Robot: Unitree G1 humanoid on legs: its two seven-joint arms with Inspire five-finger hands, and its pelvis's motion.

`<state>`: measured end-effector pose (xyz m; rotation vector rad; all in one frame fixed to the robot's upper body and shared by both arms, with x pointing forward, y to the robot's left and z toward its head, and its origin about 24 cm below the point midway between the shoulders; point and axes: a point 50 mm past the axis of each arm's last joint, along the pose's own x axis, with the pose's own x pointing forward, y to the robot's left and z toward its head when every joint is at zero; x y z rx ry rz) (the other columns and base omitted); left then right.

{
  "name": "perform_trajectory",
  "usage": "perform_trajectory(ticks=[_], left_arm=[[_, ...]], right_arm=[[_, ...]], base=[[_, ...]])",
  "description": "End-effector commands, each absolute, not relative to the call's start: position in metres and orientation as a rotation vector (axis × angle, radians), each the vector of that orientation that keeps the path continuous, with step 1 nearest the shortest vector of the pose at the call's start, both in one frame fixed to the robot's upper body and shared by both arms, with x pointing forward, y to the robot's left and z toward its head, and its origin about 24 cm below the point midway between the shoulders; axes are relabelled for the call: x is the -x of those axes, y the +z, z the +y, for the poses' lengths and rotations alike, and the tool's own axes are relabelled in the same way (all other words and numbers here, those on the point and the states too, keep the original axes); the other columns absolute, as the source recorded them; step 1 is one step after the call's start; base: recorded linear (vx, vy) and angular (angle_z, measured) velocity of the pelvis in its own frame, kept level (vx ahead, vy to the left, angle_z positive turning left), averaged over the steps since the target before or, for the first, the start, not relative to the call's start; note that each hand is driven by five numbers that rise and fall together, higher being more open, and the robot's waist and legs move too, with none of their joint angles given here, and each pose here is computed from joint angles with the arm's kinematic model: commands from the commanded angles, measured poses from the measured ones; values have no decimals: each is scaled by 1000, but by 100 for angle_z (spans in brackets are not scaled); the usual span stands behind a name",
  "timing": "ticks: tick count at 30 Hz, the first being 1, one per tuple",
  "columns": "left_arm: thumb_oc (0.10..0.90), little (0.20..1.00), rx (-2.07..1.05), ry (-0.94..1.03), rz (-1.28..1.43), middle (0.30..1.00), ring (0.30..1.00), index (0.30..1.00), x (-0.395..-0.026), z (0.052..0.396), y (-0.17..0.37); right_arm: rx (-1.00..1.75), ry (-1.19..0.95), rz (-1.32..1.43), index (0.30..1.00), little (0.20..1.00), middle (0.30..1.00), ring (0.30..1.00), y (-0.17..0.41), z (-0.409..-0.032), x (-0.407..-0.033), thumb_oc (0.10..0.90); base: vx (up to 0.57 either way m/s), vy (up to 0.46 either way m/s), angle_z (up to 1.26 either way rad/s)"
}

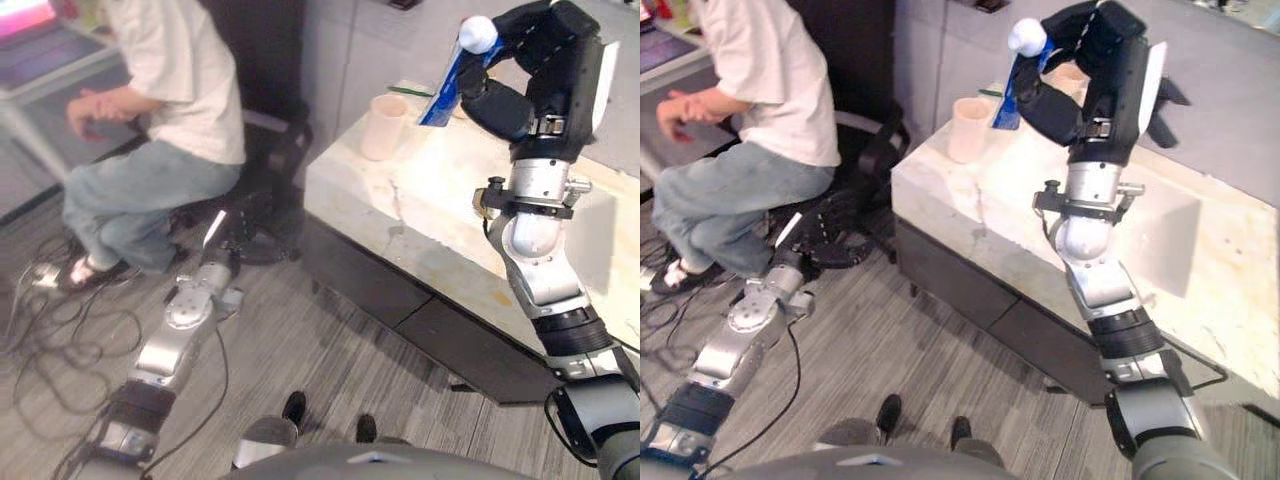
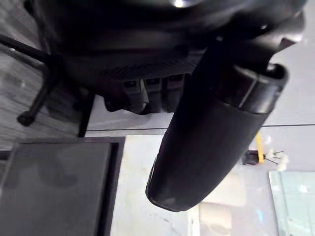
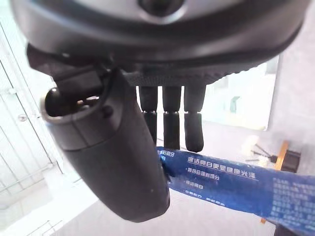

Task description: Organize the bathroom.

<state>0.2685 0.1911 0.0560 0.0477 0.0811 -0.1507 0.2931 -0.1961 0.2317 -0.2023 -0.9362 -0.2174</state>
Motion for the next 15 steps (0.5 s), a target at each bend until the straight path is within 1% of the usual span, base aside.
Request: perform_trajectory(ticks=[1, 5, 7, 12, 15], left_arm=[[800, 900, 59, -316, -143, 900, 900, 900, -264, 164, 92], [800, 900, 72, -383, -118, 900, 900, 900, -257, 157, 85], [800, 900, 108, -381, -103, 900, 900, 900, -255, 155, 83], [800, 900, 139, -386, -88, 900, 900, 900, -250, 152, 80], [800, 900, 148, -426, -86, 900, 900, 900, -247, 148, 79]], right_arm=[[150, -331, -1273, 300, 300, 300, 300, 297, -208, -276, 400], [212, -365, -1239, 300, 300, 300, 300, 299, -214, -284, 400], [213, -364, -1225, 300, 300, 300, 300, 300, -215, -287, 400], [250, -361, -1218, 300, 300, 300, 300, 300, -216, -288, 400], [257, -368, -1209, 300, 300, 300, 300, 303, -222, -289, 400]], base=[[124, -133, 67], [140, -142, 43], [151, -111, 22], [159, -104, 4], [126, -74, 4]])
